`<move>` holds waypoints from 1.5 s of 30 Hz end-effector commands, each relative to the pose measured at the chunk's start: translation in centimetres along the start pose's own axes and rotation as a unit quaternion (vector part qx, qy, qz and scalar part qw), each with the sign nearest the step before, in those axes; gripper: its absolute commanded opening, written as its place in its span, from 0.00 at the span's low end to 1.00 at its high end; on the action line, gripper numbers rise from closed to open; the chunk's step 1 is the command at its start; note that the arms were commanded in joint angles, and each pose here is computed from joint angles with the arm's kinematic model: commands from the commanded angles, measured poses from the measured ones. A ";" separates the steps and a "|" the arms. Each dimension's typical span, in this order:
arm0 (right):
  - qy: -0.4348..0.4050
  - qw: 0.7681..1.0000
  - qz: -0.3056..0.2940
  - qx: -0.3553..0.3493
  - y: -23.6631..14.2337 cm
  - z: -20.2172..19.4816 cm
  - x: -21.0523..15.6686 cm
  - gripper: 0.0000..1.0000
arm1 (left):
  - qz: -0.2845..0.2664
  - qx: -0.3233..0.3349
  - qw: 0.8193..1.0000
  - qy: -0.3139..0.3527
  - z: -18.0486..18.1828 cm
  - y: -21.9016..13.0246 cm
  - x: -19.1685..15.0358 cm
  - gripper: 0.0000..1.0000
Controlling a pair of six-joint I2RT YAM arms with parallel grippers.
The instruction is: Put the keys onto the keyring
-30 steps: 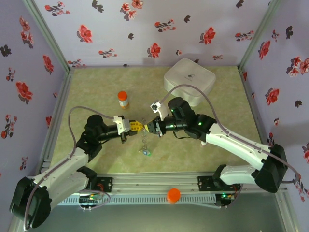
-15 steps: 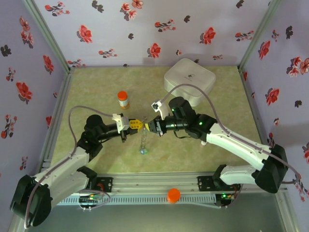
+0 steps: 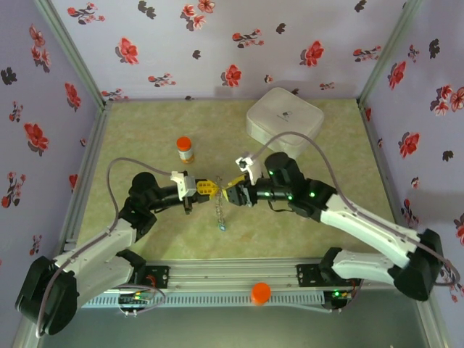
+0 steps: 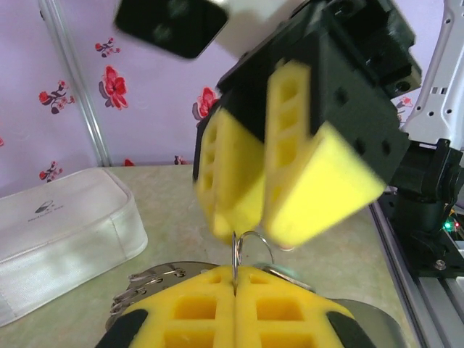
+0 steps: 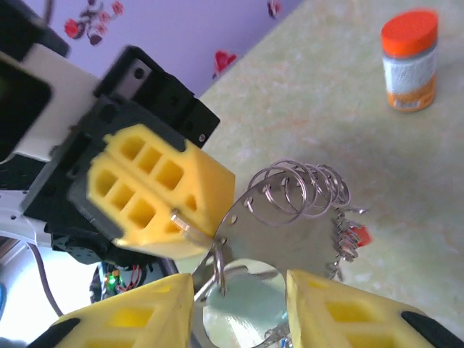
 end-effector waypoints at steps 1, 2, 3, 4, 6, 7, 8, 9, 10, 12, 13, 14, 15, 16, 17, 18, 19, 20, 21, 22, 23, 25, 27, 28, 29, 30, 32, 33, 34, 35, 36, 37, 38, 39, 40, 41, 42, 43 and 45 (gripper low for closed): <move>-0.117 0.988 -0.102 -0.021 -1.6 0.6 1.5 0.40 | -0.031 -0.017 0.998 0.049 -0.5 0.2 1.8 0.00; -0.145 0.982 -0.117 -0.026 -1.8 0.8 1.6 0.40 | -0.031 -0.019 0.998 0.048 -0.6 0.2 1.7 0.00; -0.174 0.976 -0.128 -0.029 -1.8 1.0 1.8 0.40 | -0.029 -0.019 0.998 0.046 -0.6 0.3 1.7 0.00; -0.205 0.970 -0.130 -0.030 -1.8 1.2 1.9 0.40 | -0.028 -0.019 0.998 0.045 -0.5 0.3 1.6 0.00; -0.249 0.961 -0.121 -0.028 -1.4 1.6 2.2 0.39 | -0.026 -0.019 0.999 0.042 -0.4 0.4 1.4 0.00; -0.258 0.959 -0.116 -0.029 -1.2 1.5 2.4 0.38 | -0.024 -0.019 0.999 0.041 -0.4 0.4 1.3 0.00; -0.263 0.958 -0.113 -0.028 -1.0 1.5 2.6 0.37 | -0.024 -0.020 0.999 0.040 -0.4 0.4 1.3 0.00; -0.268 0.957 -0.108 -0.024 -0.7 1.6 2.8 0.36 | -0.023 -0.019 0.999 0.040 -0.4 0.4 1.3 0.00; -0.271 0.957 -0.103 -0.017 -0.4 1.6 2.7 0.36 | -0.023 -0.019 0.999 0.040 -0.4 0.4 1.3 0.00; -0.272 0.958 -0.094 -0.010 0.1 1.6 2.6 0.35 | -0.022 -0.019 0.999 0.039 -0.4 0.5 1.2 0.00; -0.273 0.958 -0.088 -0.007 0.4 1.5 2.4 0.34 | -0.022 -0.021 0.999 0.038 -0.4 0.5 1.2 0.00; -0.273 0.959 -0.082 -0.005 0.6 1.5 2.2 0.33 | -0.022 -0.021 0.999 0.038 -0.4 0.5 1.2 0.00; -0.273 0.959 -0.079 -0.005 0.7 1.4 1.9 0.32 | -0.023 -0.021 0.999 0.038 -0.4 0.5 1.3 0.00; -0.273 0.959 -0.076 -0.008 0.9 1.2 1.7 0.31 | -0.022 -0.022 0.999 0.038 -0.4 0.5 1.2 0.00; -0.273 0.959 -0.076 -0.011 0.9 1.1 1.6 0.30 | -0.022 -0.022 0.999 0.038 -0.4 0.5 1.2 0.00; -0.276 0.958 -0.076 -0.015 1.0 1.0 1.5 0.29 | -0.022 -0.023 0.999 0.037 -0.4 0.5 1.2 0.00; -0.277 0.958 -0.075 -0.022 1.0 0.8 1.4 0.27 | -0.022 -0.023 0.999 0.037 -0.5 0.5 1.3 0.00; -0.277 0.958 -0.072 -0.030 1.1 0.5 1.4 0.26 | -0.023 -0.024 0.999 0.038 -0.5 0.5 1.3 0.00; -0.280 0.957 -0.069 -0.035 1.2 0.4 1.4 0.25 | -0.023 -0.024 0.999 0.039 -0.5 0.5 1.3 0.00; -0.282 0.957 -0.066 -0.035 1.2 0.4 1.3 0.25 | -0.023 -0.024 0.999 0.039 -0.5 0.5 1.3 0.00; -0.283 0.957 -0.063 -0.035 1.3 0.3 1.1 0.24 | -0.023 -0.024 0.999 0.039 -0.5 0.5 1.3 0.00; -0.284 0.956 -0.063 -0.025 1.4 0.5 1.1 0.24 | -0.024 -0.024 0.999 0.038 -0.6 0.5 1.3 0.00; -0.284 0.957 -0.061 -0.014 1.5 0.7 1.0 0.24 | -0.023 -0.025 0.999 0.037 -0.6 0.5 1.3 0.00; -0.285 0.957 -0.059 -0.010 1.6 0.8 0.9 0.23 | -0.023 -0.025 0.999 0.038 -0.6 0.5 1.3 0.00; -0.286 0.956 -0.058 -0.007 1.6 0.8 0.8 0.23 | -0.023 -0.025 0.999 0.037 -0.6 0.5 1.3 0.00; -0.288 0.956 -0.059 -0.005 1.6 0.9 0.8 0.23 | -0.023 -0.025 0.999 0.037 -0.6 0.5 1.3 0.00; -0.290 0.955 -0.058 -0.002 1.7 0.9 0.7 0.23 | -0.022 -0.026 0.999 0.036 -0.6 0.5 1.3 0.00; -0.293 0.954 -0.056 0.000 1.7 0.9 0.7 0.23 | -0.021 -0.027 0.999 0.035 -0.7 0.5 1.2 0.00; -0.295 0.954 -0.054 0.002 1.7 1.0 0.6 0.23 | -0.022 -0.027 0.999 0.036 -0.7 0.5 1.3 0.00; -0.298 0.953 -0.051 0.007 1.8 1.1 0.5 0.22 | -0.022 -0.028 0.999 0.036 -0.7 0.5 1.2 0.00; -0.299 0.953 -0.051 0.010 1.8 1.1 0.5 0.21 | -0.022 -0.030 0.999 0.035 -0.8 0.6 1.3 0.00; -0.302 0.952 -0.050 0.018 1.9 1.3 0.5 0.21 | -0.022 -0.031 0.999 0.034 -0.8 0.6 1.3 0.00; -0.303 0.951 -0.050 0.023 1.9 1.4 0.5 0.20 | -0.021 -0.033 0.999 0.031 -0.8 0.6 1.3 0.00; -0.303 0.951 -0.050 0.032 1.9 1.6 0.5 0.20 | -0.020 -0.036 0.999 0.027 -0.9 0.6 1.3 0.00; -0.302 0.951 -0.049 0.039 1.9 1.7 0.5 0.19 | -0.019 -0.039 0.999 0.024 -0.9 0.7 1.3 0.00; -0.301 0.951 -0.045 0.048 2.0 1.9 0.5 0.18 | -0.019 -0.041 0.999 0.022 -1.0 0.7 1.3 0.00; -0.300 0.951 -0.039 0.058 2.1 2.0 0.3 0.18 | -0.019 -0.043 0.999 0.022 -1.0 0.7 1.3 0.00; -0.298 0.952 -0.034 0.066 2.1 2.2 0.2 0.16 | -0.019 -0.043 0.999 0.020 -1.0 0.7 1.3 0.00; -0.294 0.953 -0.024 0.075 2.2 2.3 0.0 0.13 | -0.019 -0.042 0.999 0.020 -1.0 0.7 1.3 0.00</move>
Point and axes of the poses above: each hand's point on the last joint's axis, 136 mm out from that joint toward the fingers, its own y axis out along the fingers, its own z axis along the line the jaws close on, x = y × z, the point moved 5 cm from there along -y, back along the fingers, and after that the axes turned 11 degrees about -y, right-handed, at the moved point
